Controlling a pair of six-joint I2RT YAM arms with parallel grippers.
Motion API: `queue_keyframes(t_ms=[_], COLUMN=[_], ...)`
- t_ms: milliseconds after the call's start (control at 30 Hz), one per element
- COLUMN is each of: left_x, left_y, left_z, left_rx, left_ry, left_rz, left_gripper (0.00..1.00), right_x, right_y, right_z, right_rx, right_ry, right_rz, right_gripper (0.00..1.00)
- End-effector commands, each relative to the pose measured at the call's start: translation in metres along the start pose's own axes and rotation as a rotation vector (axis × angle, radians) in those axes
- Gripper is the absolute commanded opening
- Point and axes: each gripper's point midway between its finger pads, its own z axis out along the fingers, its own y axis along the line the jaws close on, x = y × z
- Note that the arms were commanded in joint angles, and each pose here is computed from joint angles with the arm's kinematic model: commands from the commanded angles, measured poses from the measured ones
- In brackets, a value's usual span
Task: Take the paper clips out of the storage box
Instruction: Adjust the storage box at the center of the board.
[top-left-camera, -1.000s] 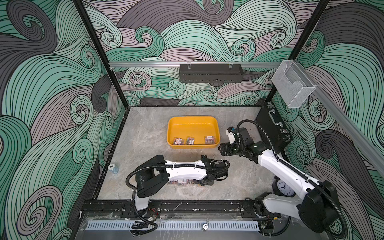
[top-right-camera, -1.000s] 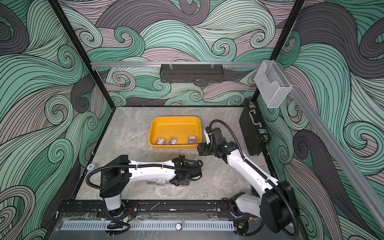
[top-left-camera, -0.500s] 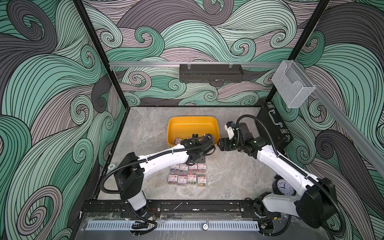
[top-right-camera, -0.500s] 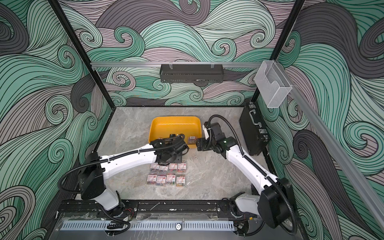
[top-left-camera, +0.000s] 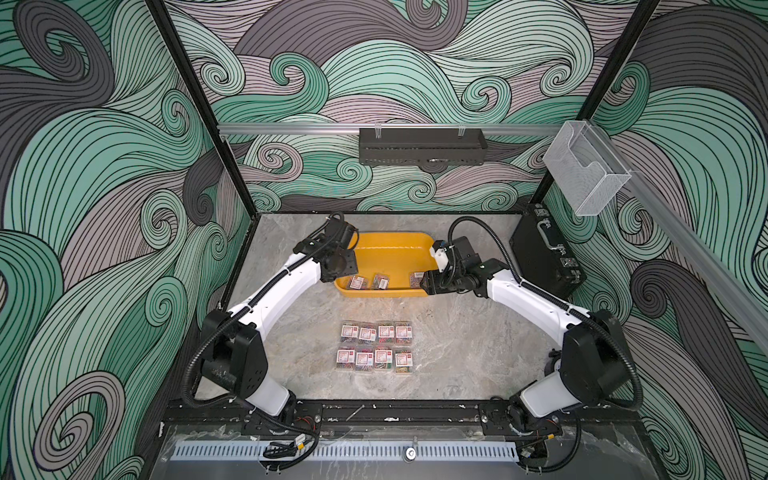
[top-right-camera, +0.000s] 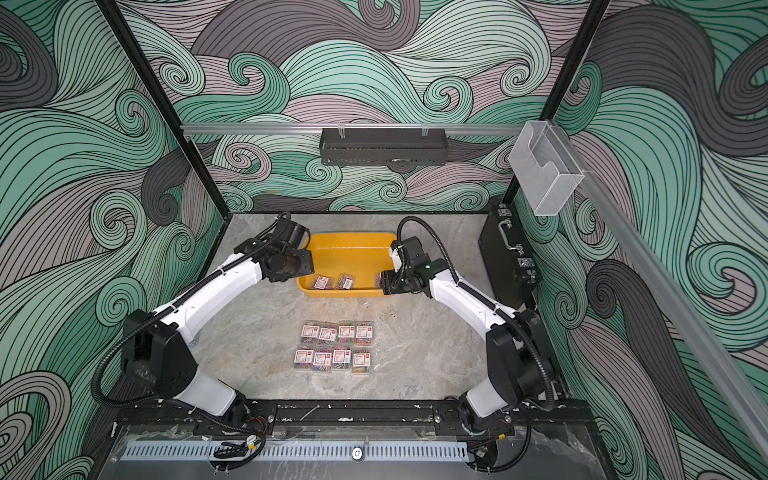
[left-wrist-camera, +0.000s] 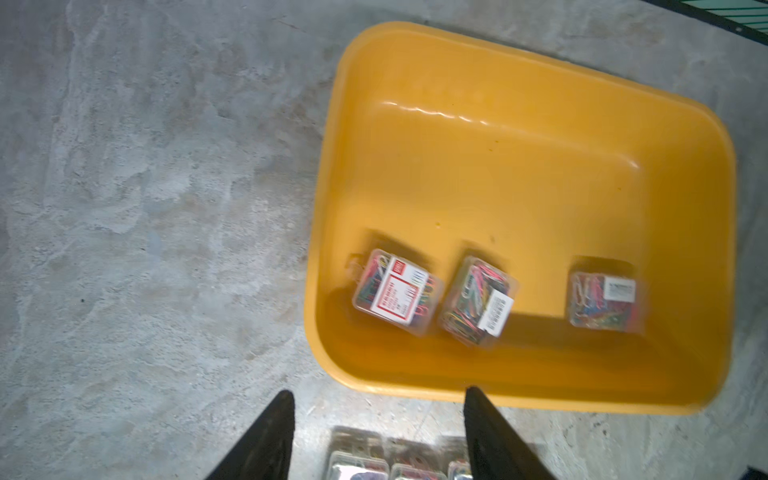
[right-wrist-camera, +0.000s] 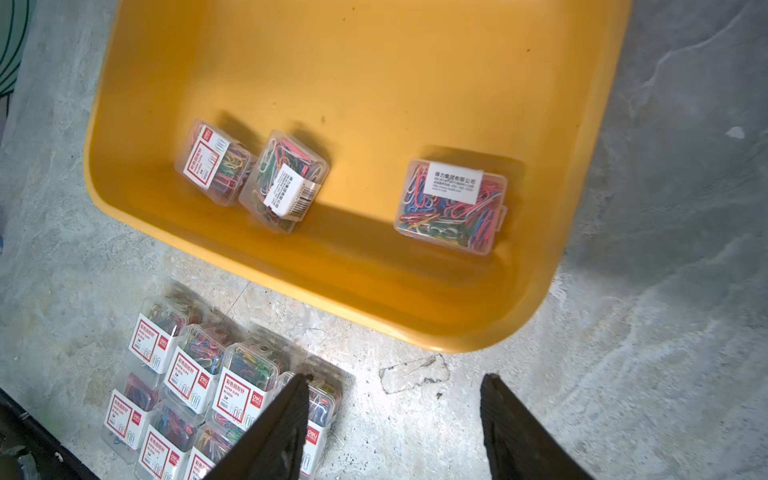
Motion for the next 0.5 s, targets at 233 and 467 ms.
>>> queue_keyframes(t_ms=[233, 467], left_x=[-0.08, -0.125], left_y=[0.003, -0.017], left_z=[0.064, 0.102], left_rx=[0.1, 0.237], left_ry=[0.077, 0.06], left_rz=[0.098, 0.139], left_gripper=[0.62, 0.64], right_x=[0.027, 0.035], right_y=[0.039, 0.046], right_z=[0.018, 0.029], right_rx=[-0.11, -0.147], right_ry=[0.071, 0.1], right_rz=[0.004, 0.018], right_gripper=[0.68, 0.71])
